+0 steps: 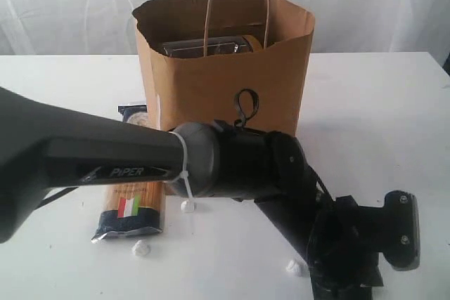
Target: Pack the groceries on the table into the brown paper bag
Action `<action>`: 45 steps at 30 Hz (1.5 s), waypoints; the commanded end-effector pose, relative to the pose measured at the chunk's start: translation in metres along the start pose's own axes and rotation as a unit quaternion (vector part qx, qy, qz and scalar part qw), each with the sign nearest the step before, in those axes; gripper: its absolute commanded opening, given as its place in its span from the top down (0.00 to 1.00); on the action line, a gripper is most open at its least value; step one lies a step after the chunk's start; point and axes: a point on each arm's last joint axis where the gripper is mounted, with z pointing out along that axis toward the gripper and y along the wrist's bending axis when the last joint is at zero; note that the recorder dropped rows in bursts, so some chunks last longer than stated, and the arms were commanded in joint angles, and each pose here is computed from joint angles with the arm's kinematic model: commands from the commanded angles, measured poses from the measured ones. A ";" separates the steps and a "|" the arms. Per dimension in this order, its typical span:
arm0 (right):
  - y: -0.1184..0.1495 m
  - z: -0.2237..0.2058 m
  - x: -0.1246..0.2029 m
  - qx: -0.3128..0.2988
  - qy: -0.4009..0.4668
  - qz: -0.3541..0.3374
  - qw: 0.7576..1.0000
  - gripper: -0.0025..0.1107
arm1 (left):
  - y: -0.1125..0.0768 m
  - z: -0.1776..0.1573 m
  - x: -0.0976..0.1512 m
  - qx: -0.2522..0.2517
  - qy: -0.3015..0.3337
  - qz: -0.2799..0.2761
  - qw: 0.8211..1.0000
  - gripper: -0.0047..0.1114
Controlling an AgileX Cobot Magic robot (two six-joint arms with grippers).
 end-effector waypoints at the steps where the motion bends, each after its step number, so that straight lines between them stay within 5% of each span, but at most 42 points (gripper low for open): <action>1: 0.000 0.000 0.000 -0.001 -0.005 -0.004 1.000 0.98 | 0.002 0.004 0.001 -0.017 -0.001 0.001 1.000 0.52; 14: 0.000 0.000 0.000 -0.001 -0.005 -0.004 1.000 0.98 | 0.013 0.012 0.014 -0.055 0.022 0.009 0.998 0.54; 18: 0.000 0.000 0.000 -0.001 -0.005 -0.004 1.000 0.98 | 0.012 0.012 0.014 -0.052 0.022 -0.003 0.998 0.86; 20: 0.000 0.000 0.000 -0.001 -0.005 -0.004 1.000 0.98 | 0.011 0.012 0.014 -0.045 0.022 -0.003 0.999 0.94; 26: 0.000 0.000 0.000 -0.001 -0.005 -0.004 1.000 0.98 | 0.009 0.006 0.009 -0.036 0.017 0.001 0.999 0.96; 35: 0.000 0.000 0.000 -0.001 -0.005 -0.004 1.000 0.98 | -0.006 -0.057 -0.031 -0.041 -0.003 0.025 0.999 0.96; 45: 0.000 0.000 0.000 -0.001 -0.005 -0.004 1.000 0.98 | -0.040 -0.163 -0.065 -0.095 0.025 -0.012 0.995 0.96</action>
